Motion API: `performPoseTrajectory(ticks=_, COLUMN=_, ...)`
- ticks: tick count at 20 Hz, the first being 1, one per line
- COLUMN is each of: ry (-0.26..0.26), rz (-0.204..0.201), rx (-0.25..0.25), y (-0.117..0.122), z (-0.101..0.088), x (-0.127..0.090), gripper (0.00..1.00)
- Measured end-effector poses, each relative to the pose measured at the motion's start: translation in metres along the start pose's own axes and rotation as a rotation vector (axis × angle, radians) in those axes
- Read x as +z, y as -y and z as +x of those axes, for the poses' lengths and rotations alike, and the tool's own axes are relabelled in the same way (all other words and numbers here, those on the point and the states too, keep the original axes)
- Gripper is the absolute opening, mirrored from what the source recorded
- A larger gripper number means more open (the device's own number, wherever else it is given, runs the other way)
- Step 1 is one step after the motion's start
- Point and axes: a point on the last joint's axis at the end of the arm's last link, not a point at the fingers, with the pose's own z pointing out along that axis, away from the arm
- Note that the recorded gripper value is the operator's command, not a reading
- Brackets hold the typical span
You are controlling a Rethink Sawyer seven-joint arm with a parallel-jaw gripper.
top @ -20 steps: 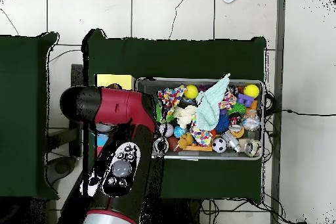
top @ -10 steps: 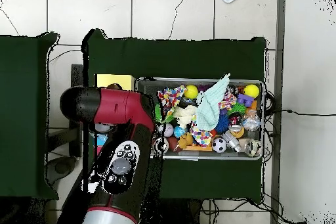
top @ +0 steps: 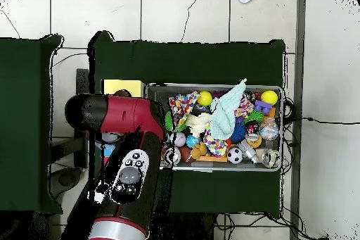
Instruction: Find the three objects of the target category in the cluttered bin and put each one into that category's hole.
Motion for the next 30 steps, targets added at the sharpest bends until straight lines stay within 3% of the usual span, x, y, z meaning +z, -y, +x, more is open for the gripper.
performPoseTrajectory(ticks=12, ry=-0.01, rz=0.003, rx=-0.002, y=0.0, z=0.001, x=0.003, gripper=0.0)
performPoseTrajectory(ticks=22, ry=-0.061, rz=0.073, rx=-0.053, y=0.01, z=0.017, x=0.002, gripper=0.0)
performPoseTrajectory(ticks=30, ry=-0.102, rz=0.126, rx=-0.085, y=0.022, z=0.031, x=-0.017, gripper=0.0)
